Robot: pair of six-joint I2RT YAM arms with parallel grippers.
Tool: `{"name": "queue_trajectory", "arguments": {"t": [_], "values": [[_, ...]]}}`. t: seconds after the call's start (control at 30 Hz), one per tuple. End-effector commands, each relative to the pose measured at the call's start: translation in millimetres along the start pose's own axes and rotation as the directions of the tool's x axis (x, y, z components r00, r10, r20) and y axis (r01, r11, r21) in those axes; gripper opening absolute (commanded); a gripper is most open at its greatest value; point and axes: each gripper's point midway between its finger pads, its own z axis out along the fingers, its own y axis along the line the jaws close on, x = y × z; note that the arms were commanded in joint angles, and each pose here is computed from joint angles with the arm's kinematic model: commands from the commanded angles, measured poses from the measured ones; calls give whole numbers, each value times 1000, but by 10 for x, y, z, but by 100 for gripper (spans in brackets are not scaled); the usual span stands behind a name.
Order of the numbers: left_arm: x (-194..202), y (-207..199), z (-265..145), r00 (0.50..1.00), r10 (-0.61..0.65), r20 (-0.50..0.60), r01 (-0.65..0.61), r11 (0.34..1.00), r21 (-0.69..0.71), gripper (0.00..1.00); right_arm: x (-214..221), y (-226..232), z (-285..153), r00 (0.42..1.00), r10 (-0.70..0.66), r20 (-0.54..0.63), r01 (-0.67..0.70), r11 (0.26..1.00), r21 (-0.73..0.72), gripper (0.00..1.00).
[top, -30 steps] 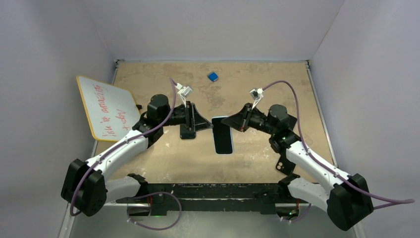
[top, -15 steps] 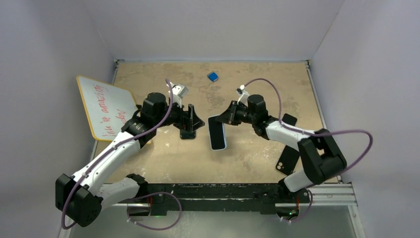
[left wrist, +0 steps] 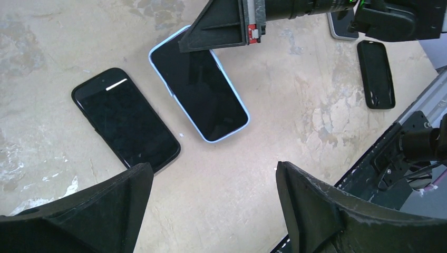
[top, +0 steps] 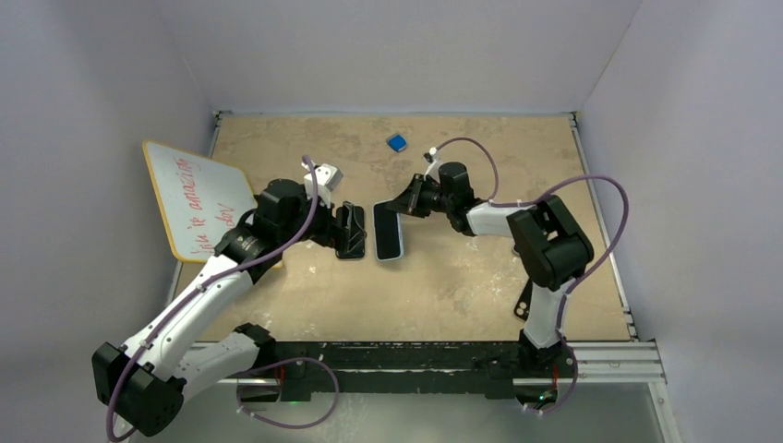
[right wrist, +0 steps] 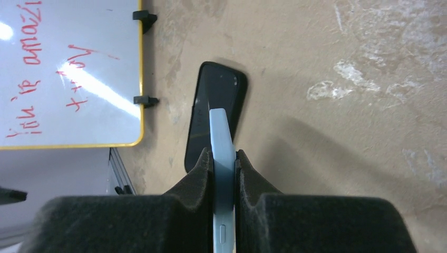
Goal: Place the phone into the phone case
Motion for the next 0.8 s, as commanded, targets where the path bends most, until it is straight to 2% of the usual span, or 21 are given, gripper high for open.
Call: {"name": "queue_trajectory", "arguments": {"t": [0.0, 0.23, 0.33, 0.47, 0.63, 0.77], "values": [[-125, 38, -71, 999, 42, 31, -41, 999, -35, 90, -234, 170, 130, 999, 22, 47, -18, 996, -83, 0], [-145, 45, -111, 998, 51, 48, -49, 998, -44, 91, -235, -106, 190, 995, 59, 78, -59, 998, -9, 1], [-165, 80, -134, 997, 51, 54, -48, 997, -68, 91, -213, -205, 212, 995, 64, 76, -66, 998, 18, 10], [-185, 77, -170, 996, 53, 72, -48, 996, -71, 91, -162, -329, 217, 996, 60, 68, -65, 996, 65, 16], [-179, 81, -158, 996, 53, 67, -48, 996, -71, 92, -197, -400, 220, 997, 35, 68, -43, 992, 115, 36], [-179, 82, -158, 996, 53, 66, -49, 996, -73, 92, -209, -429, 237, 998, 33, 48, -40, 989, 144, 45]]}}
